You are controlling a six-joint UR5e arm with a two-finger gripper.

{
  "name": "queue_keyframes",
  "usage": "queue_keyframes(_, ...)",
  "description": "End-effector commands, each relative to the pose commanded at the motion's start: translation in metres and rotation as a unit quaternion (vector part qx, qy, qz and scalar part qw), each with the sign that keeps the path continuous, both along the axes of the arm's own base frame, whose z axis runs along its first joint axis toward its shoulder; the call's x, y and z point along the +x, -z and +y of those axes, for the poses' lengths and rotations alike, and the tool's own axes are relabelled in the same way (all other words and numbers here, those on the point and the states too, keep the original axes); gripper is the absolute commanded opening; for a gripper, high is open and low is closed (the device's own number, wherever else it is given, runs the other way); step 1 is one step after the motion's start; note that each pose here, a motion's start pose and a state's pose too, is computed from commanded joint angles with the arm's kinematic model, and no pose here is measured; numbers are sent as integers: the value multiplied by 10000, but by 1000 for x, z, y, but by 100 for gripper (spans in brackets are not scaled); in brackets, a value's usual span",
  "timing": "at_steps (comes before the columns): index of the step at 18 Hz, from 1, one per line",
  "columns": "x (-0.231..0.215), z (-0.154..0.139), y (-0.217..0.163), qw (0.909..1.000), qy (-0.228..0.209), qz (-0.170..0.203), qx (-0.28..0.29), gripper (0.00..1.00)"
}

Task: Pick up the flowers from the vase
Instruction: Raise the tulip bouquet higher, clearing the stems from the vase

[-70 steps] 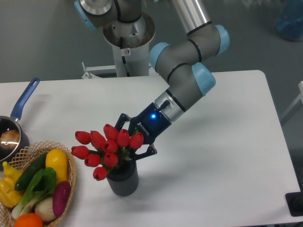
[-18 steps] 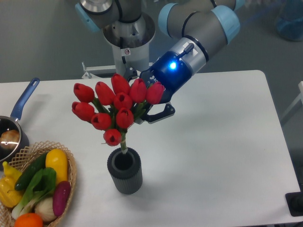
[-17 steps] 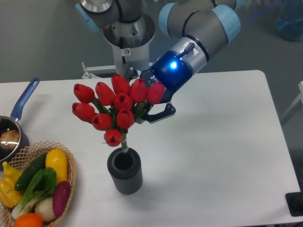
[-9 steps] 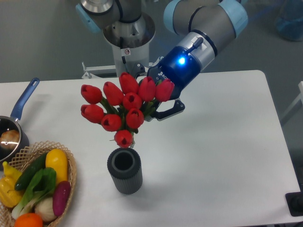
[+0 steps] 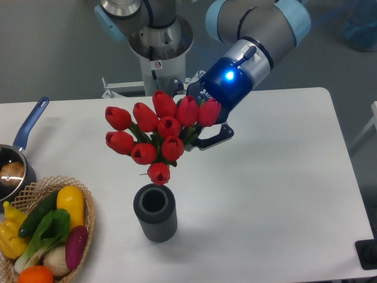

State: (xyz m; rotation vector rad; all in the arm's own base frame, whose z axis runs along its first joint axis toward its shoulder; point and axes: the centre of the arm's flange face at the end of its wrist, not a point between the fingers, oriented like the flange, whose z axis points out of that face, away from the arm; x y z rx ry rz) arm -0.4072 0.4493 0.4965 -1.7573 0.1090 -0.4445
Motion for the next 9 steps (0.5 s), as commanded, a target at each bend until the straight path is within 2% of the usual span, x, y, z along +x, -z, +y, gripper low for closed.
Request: queue_keyframes(9, -2, -4, 5, 10000, -23, -70, 22, 44)
